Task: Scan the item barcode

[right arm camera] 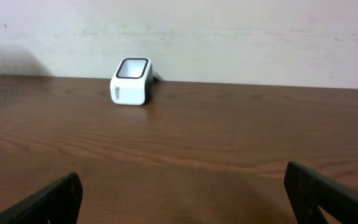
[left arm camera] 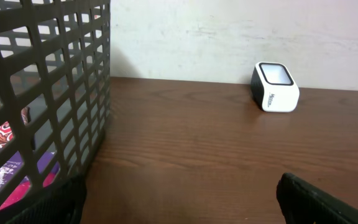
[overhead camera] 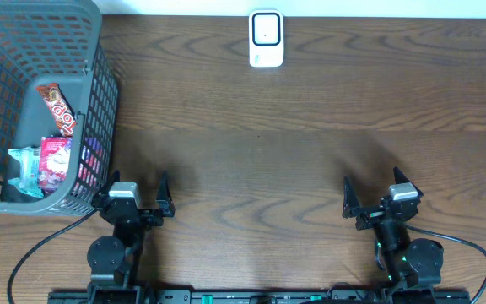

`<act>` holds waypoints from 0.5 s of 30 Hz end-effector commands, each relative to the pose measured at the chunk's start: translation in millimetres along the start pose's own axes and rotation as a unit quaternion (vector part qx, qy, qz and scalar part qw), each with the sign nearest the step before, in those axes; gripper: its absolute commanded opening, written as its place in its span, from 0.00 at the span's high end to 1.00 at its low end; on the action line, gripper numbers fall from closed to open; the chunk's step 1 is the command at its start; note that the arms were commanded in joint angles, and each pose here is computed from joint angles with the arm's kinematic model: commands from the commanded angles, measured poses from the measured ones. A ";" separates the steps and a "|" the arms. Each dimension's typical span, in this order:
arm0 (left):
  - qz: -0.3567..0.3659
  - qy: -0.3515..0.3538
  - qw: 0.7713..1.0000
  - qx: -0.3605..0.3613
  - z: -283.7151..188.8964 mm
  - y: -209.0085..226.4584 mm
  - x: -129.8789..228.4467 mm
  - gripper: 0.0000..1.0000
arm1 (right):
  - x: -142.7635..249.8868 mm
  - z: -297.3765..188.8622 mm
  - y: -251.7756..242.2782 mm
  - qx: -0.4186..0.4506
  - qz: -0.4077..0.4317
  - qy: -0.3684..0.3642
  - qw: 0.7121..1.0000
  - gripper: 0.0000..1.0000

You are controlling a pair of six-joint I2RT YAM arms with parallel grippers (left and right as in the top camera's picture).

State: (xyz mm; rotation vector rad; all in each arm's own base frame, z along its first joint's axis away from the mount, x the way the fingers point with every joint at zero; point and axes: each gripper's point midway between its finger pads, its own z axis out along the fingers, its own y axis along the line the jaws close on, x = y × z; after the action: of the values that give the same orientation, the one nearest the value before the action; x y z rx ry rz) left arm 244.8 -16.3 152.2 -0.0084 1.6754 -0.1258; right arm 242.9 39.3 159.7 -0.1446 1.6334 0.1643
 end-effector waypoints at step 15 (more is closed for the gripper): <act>0.009 0.022 1.000 -0.004 0.2 2.6 13.8 0.02 | 1.7 0.2 -0.1 0.000 0.001 0.001 1.000 0.01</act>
State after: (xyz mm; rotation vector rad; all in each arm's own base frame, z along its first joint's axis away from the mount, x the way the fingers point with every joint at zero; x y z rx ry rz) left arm 244.8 -16.3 152.3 -0.0084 1.6750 -0.1258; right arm 242.9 39.4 159.7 -0.1449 1.6334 0.1646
